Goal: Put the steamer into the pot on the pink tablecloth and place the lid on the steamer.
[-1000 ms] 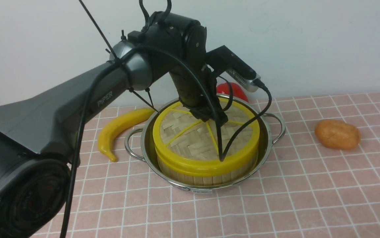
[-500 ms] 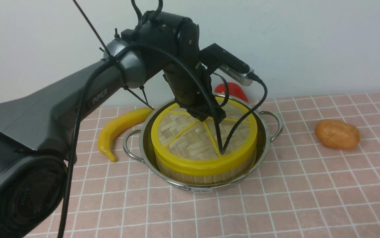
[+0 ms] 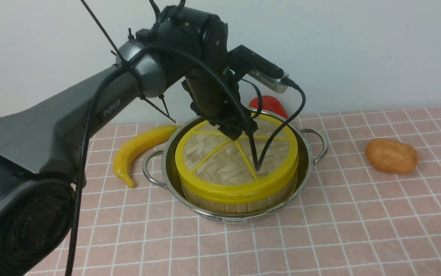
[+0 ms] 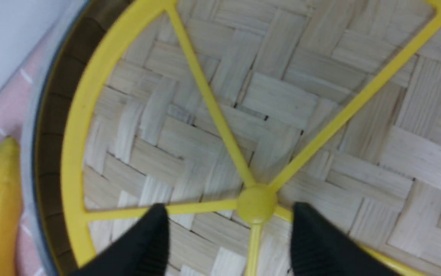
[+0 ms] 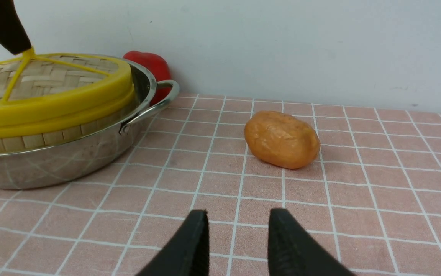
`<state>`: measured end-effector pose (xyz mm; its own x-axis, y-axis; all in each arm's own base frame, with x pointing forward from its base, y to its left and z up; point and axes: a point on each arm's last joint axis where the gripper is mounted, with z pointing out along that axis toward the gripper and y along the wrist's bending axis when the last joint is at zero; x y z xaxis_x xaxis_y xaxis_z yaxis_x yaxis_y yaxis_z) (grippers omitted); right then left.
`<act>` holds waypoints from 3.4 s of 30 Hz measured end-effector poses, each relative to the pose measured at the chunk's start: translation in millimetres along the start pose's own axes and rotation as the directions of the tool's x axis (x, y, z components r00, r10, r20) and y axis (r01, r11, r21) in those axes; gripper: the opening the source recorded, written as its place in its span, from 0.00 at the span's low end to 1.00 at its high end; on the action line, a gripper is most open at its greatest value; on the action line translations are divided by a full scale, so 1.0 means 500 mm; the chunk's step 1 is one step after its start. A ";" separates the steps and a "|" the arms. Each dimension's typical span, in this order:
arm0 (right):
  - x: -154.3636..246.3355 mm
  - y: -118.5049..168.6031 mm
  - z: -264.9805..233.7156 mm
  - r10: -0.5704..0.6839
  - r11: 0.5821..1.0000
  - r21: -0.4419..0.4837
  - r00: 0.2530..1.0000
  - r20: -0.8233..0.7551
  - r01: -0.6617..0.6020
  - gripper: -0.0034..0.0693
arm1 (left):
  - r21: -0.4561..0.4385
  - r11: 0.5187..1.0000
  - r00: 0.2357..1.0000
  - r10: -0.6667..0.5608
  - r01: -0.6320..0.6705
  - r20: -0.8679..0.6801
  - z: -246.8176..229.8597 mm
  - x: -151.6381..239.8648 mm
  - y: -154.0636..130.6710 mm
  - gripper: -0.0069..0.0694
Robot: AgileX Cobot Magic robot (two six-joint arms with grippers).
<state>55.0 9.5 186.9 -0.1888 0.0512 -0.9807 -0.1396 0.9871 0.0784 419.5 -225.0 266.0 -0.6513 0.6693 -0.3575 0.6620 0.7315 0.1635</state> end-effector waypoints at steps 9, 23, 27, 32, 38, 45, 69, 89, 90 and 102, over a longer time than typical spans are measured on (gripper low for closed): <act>0.000 0.000 0.000 0.000 1.000 0.000 1.000 0.000 0.000 0.38 | 0.004 0.986 0.962 -0.165 0.169 0.217 -0.232 -0.013 0.014 0.36; 0.000 0.000 0.000 0.000 1.000 0.000 1.000 0.000 0.000 0.38 | 0.273 0.948 0.855 -0.273 0.162 0.441 -0.468 0.031 -0.033 0.06; 0.000 0.000 0.000 0.000 1.000 0.000 1.000 0.000 0.000 0.38 | 0.263 0.951 0.857 -0.268 0.162 0.440 -0.466 0.031 -0.032 0.07; 0.000 0.000 0.000 0.000 1.000 0.000 1.000 0.000 0.000 0.38 | 0.172 0.979 0.887 -0.177 0.112 0.426 -0.446 0.052 -0.028 0.08; 0.000 0.000 0.000 0.000 1.000 0.000 1.000 0.000 0.000 0.38 | 0.023 1.000 0.853 -0.026 0.016 0.521 -0.441 0.175 -0.041 0.09; 0.000 0.000 0.000 0.000 1.000 0.000 1.000 0.000 0.000 0.38 | -0.085 0.949 0.725 -0.173 0.304 0.666 -0.398 0.463 -0.026 0.13; 0.000 0.000 0.000 0.000 1.000 0.000 1.000 0.001 0.000 0.38 | -0.290 0.764 0.645 -0.207 0.576 0.735 -0.168 0.836 -0.182 0.24; 0.000 0.000 0.000 0.000 1.000 0.000 1.000 0.001 0.000 0.38 | -0.233 0.738 0.580 -0.252 0.633 0.775 -0.172 0.838 -0.184 0.29; 0.000 0.000 0.000 0.000 1.000 0.000 1.000 0.001 0.000 0.38 | -0.233 0.738 0.580 -0.252 0.633 0.775 -0.172 0.838 -0.184 0.29; 0.000 0.000 0.000 0.000 1.000 0.000 1.000 0.001 0.000 0.38 | -0.235 0.739 0.581 -0.251 0.632 0.775 -0.172 0.838 -0.184 0.31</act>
<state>54.9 9.5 187.0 -0.1876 0.0514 -0.9809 -0.1396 0.9871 0.0784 54.0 -0.6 180.5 -0.2568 0.1046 -0.9608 -0.0099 0.9938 0.1108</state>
